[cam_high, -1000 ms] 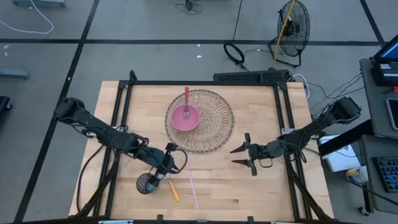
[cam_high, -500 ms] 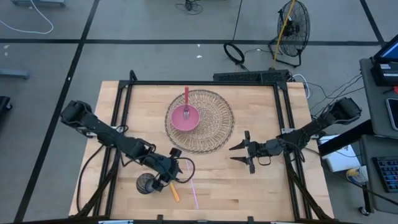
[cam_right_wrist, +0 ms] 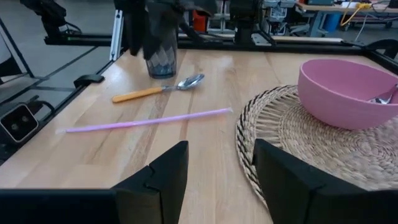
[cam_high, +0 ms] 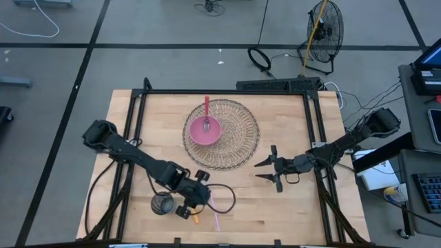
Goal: Pick & Place Utensil
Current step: Put the yellow spoon on the bowl on the brown placemat
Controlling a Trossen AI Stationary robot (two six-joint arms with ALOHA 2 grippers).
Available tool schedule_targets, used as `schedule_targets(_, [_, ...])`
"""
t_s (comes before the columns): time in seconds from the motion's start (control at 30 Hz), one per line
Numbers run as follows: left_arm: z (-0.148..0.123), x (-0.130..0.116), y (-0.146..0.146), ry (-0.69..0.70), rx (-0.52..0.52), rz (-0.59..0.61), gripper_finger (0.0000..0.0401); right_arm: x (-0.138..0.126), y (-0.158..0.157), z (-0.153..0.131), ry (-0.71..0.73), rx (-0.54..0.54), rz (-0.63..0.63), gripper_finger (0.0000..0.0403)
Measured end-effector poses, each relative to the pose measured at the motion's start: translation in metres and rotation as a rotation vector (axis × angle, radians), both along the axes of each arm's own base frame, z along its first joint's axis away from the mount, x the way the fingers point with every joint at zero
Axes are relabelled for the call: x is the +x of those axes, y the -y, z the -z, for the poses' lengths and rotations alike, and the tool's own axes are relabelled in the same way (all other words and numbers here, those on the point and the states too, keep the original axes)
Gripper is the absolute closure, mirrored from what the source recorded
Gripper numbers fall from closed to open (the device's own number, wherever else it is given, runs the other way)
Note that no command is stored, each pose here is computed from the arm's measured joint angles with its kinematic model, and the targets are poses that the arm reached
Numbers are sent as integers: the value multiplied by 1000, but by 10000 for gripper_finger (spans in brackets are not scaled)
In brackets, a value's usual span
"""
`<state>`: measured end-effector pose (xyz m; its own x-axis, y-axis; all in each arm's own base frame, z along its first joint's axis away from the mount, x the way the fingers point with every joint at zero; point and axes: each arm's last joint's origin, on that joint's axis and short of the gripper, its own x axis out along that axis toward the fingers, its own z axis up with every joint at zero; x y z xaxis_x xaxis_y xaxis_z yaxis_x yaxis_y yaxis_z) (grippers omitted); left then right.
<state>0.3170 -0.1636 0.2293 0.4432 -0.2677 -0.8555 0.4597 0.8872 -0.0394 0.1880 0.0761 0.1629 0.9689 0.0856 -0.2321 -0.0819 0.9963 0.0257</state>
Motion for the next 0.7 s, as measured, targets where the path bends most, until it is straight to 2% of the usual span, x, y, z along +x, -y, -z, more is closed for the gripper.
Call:
schedule_targets(0.2, [1, 3, 11, -35, 12, 13, 286, 0, -1, 1, -10, 11, -48, 232])
schedule_targets(0.57, [1, -6, 27, -35, 31, 33, 272, 0, -1, 1, -11, 8, -50, 232])
schedule_targets(0.7, [15, -5, 33, -72, 59, 39, 272, 0, -1, 1, -11, 7, -50, 232])
